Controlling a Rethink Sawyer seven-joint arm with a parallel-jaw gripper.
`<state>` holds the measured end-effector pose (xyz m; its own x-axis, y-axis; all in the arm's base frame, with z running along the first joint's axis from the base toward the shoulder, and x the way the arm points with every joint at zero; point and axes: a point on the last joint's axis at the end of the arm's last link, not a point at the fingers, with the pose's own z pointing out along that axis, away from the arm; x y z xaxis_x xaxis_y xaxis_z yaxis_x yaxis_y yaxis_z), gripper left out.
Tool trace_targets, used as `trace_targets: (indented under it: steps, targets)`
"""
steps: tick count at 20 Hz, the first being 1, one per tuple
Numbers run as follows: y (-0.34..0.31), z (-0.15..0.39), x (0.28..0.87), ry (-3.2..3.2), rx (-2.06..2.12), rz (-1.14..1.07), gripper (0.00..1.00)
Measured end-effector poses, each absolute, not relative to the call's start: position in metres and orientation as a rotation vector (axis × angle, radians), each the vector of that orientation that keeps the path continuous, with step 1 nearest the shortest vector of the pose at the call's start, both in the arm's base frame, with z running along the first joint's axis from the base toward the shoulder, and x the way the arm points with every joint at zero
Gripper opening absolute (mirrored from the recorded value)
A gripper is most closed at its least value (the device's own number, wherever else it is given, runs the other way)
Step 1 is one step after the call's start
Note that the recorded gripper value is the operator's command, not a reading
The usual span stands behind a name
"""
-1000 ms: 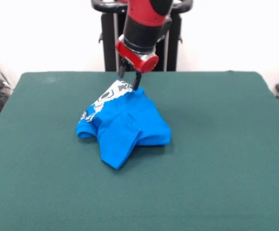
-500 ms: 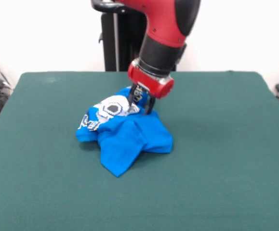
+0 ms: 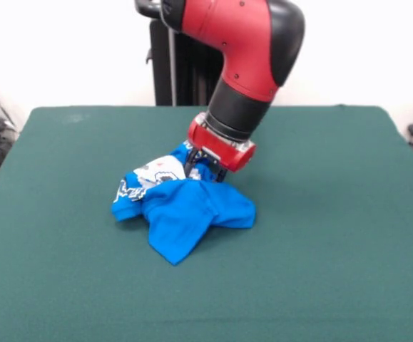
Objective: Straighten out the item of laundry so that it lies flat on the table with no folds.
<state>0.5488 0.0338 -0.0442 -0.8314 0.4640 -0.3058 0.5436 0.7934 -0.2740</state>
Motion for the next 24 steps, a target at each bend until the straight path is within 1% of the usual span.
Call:
trace_targets:
  steps: [9,14,20,24]
  targets:
    - [0.028,-0.041,0.556,2.757,0.783,-0.528,1.0]
    - [0.021,-0.029,0.567,2.764,0.832,-0.526,1.0]
    - [0.015,0.009,0.585,2.795,0.953,-0.505,1.0]
    - [0.013,0.045,0.6,2.865,1.094,-0.459,1.0]
